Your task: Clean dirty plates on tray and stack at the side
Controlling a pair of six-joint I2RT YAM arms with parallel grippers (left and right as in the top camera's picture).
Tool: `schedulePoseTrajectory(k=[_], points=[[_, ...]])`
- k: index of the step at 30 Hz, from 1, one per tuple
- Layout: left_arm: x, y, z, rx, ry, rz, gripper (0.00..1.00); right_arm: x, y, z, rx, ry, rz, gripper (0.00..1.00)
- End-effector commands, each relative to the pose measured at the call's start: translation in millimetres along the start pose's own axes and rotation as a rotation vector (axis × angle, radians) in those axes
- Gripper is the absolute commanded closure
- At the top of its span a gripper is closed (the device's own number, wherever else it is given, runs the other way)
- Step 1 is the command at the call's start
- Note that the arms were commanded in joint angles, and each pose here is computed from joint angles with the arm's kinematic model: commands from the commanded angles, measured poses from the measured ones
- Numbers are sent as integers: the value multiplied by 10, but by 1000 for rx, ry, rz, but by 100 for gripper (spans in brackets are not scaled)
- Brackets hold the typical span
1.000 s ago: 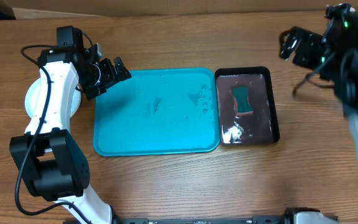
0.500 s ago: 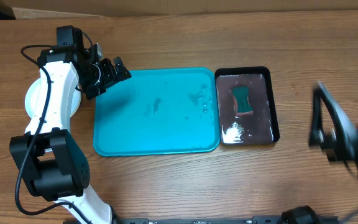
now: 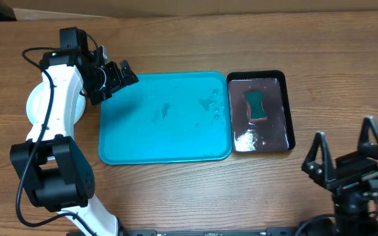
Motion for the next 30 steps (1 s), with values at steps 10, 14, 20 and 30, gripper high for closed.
schedulePoseTrajectory(k=[10, 14, 20, 30], points=[[-52, -65, -137, -2, -42, 39, 0, 849, -493, -302, 96, 142, 20, 0], [-52, -65, -137, -2, -42, 39, 0, 1112, -629, -381, 153, 251, 34, 0], [-52, -65, -137, -2, -42, 39, 0, 1380, -768, -501, 237, 404, 37, 0], [-52, -65, -137, -2, -42, 39, 0, 1578, -862, -632, 257, 557, -123, 0]])
Point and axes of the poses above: each gripper's point midway between its finger pads, its own z axis out along the fingers, its own y axis along the line the jaws close on, x = y × z, the point moved 7 cm from there along -z, back along the fingers, and after that the axes turned 15 degrees about z, right-handed, at the moved point
